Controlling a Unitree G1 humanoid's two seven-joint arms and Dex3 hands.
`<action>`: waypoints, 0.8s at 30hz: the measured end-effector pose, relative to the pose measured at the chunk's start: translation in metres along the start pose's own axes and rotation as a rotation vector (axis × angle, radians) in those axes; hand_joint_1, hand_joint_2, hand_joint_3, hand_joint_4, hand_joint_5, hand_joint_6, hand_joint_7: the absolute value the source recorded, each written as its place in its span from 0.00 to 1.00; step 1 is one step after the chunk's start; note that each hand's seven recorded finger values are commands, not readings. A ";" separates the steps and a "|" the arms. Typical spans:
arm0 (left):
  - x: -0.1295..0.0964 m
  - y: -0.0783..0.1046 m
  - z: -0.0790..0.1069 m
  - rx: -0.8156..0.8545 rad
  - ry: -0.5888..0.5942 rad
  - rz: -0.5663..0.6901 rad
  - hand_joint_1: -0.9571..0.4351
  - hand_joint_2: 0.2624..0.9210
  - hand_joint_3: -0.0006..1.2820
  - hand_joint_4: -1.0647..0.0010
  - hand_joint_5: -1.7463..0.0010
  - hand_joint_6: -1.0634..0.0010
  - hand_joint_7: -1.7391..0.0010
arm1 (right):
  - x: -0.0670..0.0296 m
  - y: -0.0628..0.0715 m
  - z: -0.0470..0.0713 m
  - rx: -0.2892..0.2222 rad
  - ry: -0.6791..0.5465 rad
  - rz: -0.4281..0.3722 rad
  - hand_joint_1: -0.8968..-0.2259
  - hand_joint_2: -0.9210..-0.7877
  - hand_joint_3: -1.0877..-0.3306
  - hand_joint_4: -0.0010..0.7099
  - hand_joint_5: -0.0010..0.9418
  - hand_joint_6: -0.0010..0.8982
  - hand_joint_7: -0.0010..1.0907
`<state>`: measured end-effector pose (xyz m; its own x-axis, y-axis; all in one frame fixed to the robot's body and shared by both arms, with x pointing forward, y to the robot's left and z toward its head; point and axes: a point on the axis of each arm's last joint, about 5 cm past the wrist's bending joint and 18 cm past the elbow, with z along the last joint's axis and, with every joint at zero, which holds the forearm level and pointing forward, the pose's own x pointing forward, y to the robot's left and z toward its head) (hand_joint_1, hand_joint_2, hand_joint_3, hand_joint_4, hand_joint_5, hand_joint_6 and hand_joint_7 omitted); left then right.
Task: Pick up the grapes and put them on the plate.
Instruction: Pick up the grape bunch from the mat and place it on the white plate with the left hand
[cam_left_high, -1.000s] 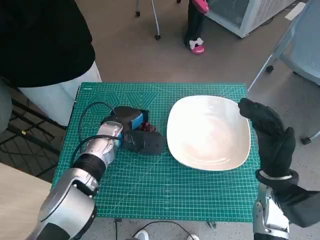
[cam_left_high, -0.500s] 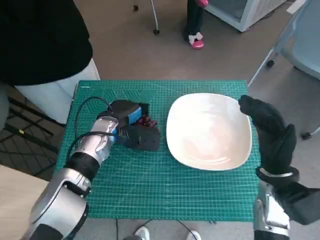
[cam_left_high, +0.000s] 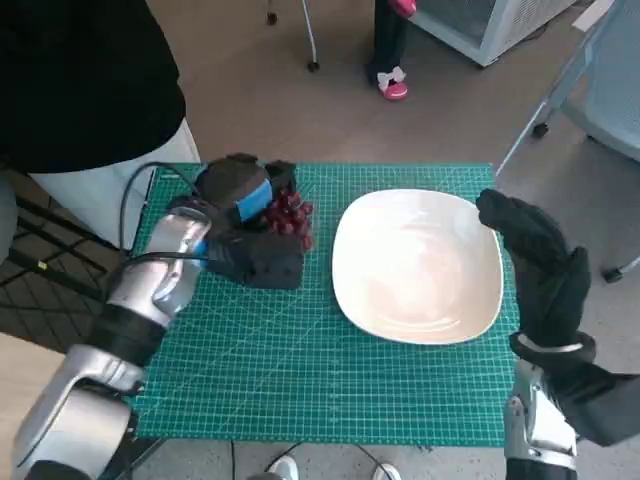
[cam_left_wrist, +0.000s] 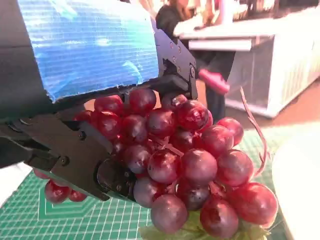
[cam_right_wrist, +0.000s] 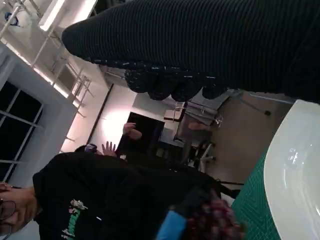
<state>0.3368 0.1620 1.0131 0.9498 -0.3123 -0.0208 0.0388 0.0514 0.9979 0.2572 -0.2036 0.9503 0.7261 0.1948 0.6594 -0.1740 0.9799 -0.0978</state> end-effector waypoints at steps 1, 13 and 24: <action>-0.001 0.001 0.000 -0.001 -0.002 0.004 0.69 1.00 0.12 0.46 0.29 0.50 0.25 | 0.0001 0.000 0.000 0.000 0.000 0.000 0.40 0.00 0.33 0.62 0.01 0.16 0.22; -0.009 0.010 0.003 -0.015 -0.019 0.051 0.69 1.00 0.09 0.41 0.31 0.46 0.29 | 0.0000 0.000 -0.001 0.001 0.001 0.000 0.40 0.00 0.33 0.63 0.01 0.17 0.22; -0.006 0.008 0.011 -0.040 -0.025 0.043 0.69 1.00 0.10 0.43 0.31 0.47 0.28 | 0.0000 0.000 -0.001 0.002 0.000 0.000 0.40 0.00 0.33 0.63 0.00 0.17 0.22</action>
<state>0.3277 0.1537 1.0218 0.9429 -0.3322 0.0236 0.0115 0.1031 0.9946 0.2577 -0.2036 0.9498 0.7260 0.1947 0.6596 -0.1755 0.9798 -0.0961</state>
